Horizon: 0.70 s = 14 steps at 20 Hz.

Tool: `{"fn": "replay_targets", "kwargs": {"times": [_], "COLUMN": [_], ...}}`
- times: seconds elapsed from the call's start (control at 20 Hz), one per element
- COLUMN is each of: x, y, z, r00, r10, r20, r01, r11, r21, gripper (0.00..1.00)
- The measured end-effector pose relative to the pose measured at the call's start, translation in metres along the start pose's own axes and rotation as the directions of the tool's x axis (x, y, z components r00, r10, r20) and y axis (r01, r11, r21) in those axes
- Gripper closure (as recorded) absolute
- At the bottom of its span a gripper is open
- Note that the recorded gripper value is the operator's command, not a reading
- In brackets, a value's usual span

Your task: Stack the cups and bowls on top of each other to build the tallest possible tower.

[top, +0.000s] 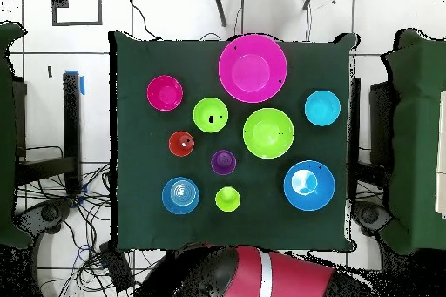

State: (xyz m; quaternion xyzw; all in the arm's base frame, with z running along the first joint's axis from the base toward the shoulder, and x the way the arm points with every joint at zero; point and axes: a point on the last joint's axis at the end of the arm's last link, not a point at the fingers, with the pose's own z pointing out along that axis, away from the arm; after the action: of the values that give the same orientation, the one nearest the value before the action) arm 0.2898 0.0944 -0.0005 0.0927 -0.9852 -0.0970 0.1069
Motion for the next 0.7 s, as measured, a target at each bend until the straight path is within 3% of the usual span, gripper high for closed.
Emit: {"fn": "replay_targets", "kwargs": {"times": [0.7], "x": [0.0004], "y": [0.005], "z": [0.0017], "r00": [0.9989], "r10": [-0.009], "r20": [-0.045], "r01": [0.008], "r11": [0.9996], "r21": [-0.027], "gripper": [0.0]}}
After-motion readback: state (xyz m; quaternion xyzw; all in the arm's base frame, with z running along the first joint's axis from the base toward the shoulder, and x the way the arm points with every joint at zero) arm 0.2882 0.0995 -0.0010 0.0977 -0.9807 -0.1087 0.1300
